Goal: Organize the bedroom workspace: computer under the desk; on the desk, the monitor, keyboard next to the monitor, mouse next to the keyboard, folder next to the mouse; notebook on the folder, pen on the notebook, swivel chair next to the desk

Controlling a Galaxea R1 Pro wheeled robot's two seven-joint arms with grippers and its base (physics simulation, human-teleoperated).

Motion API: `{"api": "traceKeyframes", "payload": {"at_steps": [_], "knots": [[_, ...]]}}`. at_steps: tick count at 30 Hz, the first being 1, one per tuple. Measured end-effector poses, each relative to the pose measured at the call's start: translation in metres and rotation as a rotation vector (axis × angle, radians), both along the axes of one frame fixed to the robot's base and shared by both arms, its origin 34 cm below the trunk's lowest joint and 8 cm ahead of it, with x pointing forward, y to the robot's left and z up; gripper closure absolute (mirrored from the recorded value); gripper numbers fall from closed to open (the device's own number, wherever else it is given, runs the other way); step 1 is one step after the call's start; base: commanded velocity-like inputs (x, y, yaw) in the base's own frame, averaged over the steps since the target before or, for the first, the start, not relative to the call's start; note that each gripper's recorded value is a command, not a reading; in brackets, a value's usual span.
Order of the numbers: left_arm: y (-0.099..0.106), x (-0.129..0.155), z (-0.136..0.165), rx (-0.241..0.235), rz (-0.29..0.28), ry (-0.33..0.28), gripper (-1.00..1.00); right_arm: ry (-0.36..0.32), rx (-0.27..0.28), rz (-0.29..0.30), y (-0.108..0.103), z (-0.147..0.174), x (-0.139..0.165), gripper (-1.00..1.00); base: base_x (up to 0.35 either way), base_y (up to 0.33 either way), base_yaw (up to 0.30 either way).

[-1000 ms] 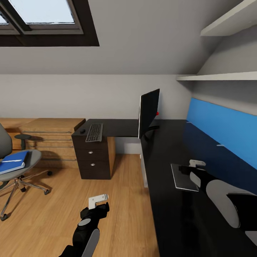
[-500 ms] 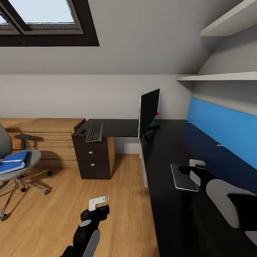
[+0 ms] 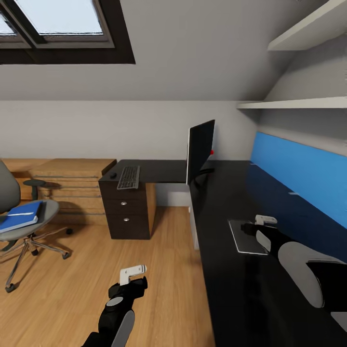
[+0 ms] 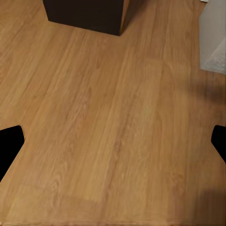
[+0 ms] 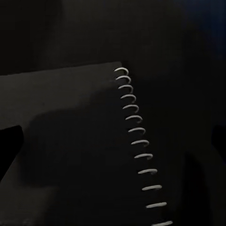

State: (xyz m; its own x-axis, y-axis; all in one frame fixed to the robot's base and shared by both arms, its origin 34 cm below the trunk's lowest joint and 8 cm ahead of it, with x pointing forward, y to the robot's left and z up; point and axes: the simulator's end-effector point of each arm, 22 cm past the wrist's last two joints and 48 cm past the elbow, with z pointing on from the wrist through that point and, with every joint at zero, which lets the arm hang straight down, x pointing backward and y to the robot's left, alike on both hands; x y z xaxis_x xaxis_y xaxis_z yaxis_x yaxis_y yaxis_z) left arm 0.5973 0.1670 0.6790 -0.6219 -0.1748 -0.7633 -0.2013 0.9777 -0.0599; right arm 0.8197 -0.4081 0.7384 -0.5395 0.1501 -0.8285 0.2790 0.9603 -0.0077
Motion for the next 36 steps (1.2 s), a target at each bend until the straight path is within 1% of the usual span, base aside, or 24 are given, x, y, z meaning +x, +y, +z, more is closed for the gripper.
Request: {"api": "traceKeyframes", "payload": {"at_steps": [9,17,32,36], "knots": [[0.0002,-0.0001,0.0002,0.001,0.0,0.0,-1.0,-0.001,0.002,0.0,0.0003,0.0002,-0.0001,-1.0,-0.18,0.0,0.0],[0.0003,0.0,0.0001,0.001,0.0,0.0,-1.0,-0.001,0.002,0.001,0.0005,0.0,0.0001,-1.0,-0.254,0.0,0.0],[0.0002,-0.0002,0.0005,0.001,0.0,-0.001,-1.0,-0.002,0.002,0.003,0.0008,0.0005,0.0,-1.0,-0.029,0.0,0.0],[0.0002,0.0008,0.0081,0.001,0.0,-0.001,-1.0,0.016,0.005,0.001,0.0005,0.0008,-0.0037,-1.0,0.0,0.0,0.0]]}}
